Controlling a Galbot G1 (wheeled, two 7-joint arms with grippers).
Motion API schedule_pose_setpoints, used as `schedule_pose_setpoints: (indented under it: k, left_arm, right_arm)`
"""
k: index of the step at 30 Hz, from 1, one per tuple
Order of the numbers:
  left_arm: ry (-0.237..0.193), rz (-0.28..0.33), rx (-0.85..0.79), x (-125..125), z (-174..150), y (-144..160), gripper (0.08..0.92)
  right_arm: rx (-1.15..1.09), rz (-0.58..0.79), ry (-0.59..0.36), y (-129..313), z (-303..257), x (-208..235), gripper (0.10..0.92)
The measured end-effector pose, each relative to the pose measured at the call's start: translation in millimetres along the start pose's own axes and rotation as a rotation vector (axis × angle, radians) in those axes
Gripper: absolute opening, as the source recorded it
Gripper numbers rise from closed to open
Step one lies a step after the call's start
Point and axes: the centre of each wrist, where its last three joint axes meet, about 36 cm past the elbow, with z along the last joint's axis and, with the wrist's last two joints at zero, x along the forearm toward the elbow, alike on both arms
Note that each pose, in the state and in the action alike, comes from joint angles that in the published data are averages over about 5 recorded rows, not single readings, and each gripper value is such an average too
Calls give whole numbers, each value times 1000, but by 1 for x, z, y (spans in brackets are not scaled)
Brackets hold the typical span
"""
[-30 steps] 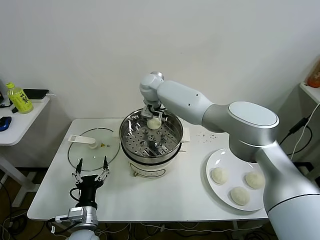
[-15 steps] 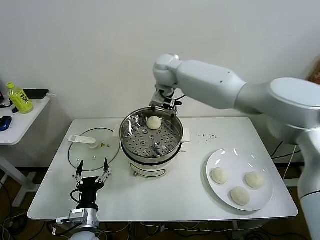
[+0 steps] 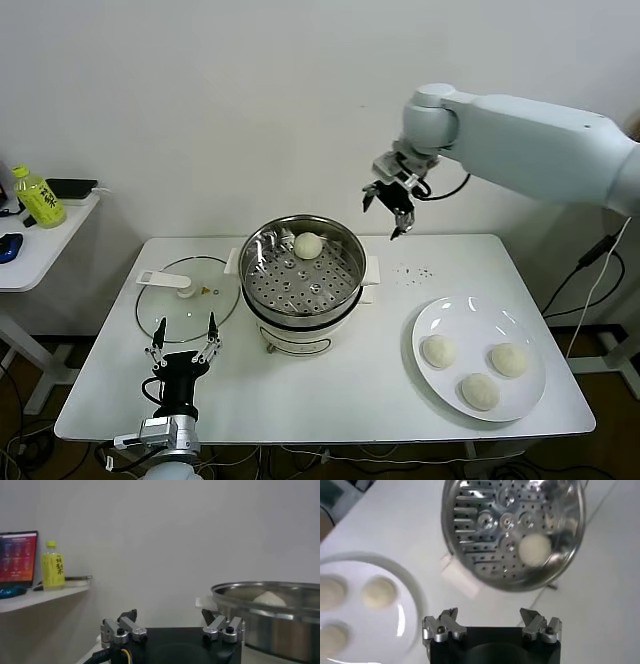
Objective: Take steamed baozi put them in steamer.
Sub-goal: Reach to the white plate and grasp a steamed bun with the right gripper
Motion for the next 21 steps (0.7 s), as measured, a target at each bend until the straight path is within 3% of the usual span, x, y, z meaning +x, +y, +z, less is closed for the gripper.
schedule_pose_setpoints:
  k: [10,21]
  left_arm:
    - [-18,3,-9,3,-7,1,823]
    - [-35,-2,-9,1,-13,1,823]
  right_arm:
    - [-237,-68,-23,75,49,-20,823]
    - [-386,-159,-59,143,66,-74,823]
